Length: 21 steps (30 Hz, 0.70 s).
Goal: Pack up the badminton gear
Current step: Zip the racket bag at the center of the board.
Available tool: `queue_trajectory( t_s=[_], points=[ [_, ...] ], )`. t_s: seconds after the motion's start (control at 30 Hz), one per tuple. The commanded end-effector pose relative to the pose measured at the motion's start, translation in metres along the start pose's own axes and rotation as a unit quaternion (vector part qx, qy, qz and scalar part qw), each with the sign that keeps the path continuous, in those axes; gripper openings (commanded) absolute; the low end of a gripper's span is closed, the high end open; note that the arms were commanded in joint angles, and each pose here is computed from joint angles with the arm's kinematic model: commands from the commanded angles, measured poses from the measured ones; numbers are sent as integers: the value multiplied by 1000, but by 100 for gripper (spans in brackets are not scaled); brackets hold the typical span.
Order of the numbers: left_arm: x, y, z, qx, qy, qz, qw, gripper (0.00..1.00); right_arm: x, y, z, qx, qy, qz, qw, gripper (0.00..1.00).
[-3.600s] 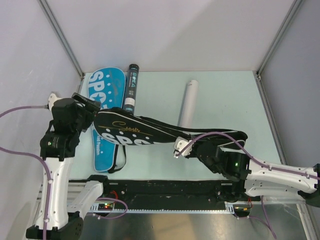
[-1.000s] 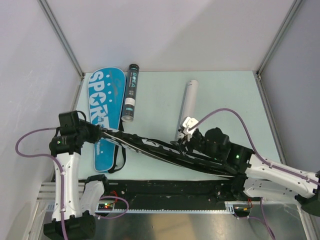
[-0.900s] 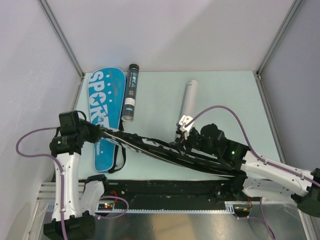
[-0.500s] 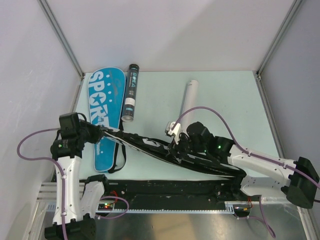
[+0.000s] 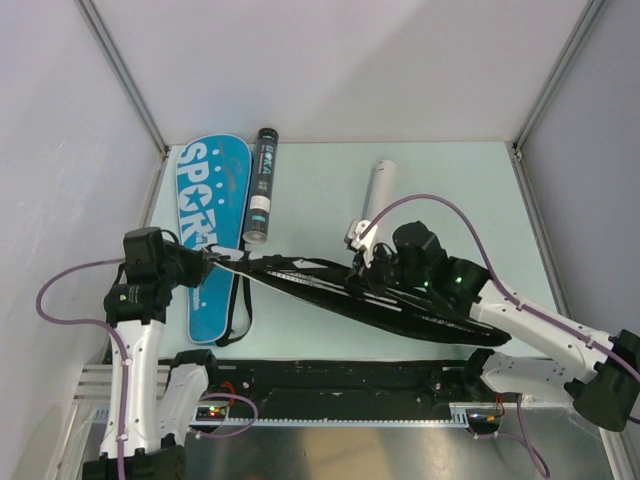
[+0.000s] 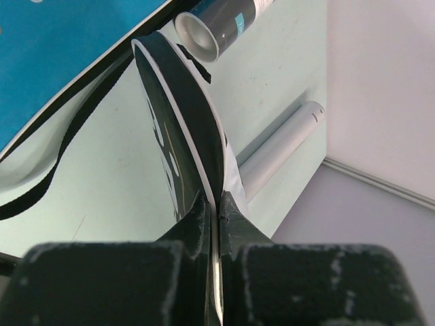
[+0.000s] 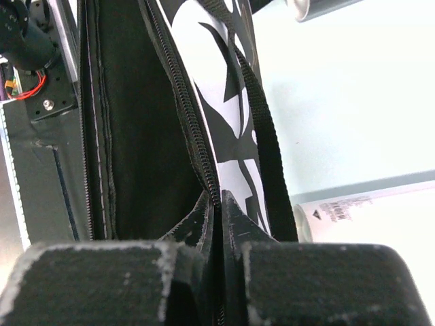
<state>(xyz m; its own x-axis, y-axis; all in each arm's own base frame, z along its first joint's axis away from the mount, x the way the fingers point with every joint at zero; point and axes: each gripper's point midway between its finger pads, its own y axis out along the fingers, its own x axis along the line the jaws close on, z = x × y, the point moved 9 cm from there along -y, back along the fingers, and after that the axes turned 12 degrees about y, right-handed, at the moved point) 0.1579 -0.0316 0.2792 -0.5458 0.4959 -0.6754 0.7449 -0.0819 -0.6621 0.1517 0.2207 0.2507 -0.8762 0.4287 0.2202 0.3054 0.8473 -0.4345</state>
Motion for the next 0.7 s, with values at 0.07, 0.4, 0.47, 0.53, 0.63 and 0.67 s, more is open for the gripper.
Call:
queue_trajectory(
  t_s=[0.07, 0.4, 0.47, 0.53, 0.63, 0.67],
  points=[
    [-4, 0, -1, -59, -24, 2, 998, 0, -2, -10, -25, -25, -23, -33, 999, 0],
    [-3, 13, 13, -48, -8, -21, 999, 0, -12, 3, -30, -51, 31, 38, 998, 39],
    [-4, 15, 15, -42, -4, -23, 999, 0, 1, 8, -39, -77, 21, 11, 997, 48],
    [-4, 14, 16, -43, 2, -22, 999, 0, 12, 20, -46, -96, -3, -6, 995, 54],
    [-1, 11, 15, -58, 9, -20, 998, 0, 18, 40, -56, -128, -30, 1, 991, 58],
    [0, 10, 15, -64, 10, -19, 998, 0, 17, 46, -59, -135, -31, 2, 990, 58]
  ],
)
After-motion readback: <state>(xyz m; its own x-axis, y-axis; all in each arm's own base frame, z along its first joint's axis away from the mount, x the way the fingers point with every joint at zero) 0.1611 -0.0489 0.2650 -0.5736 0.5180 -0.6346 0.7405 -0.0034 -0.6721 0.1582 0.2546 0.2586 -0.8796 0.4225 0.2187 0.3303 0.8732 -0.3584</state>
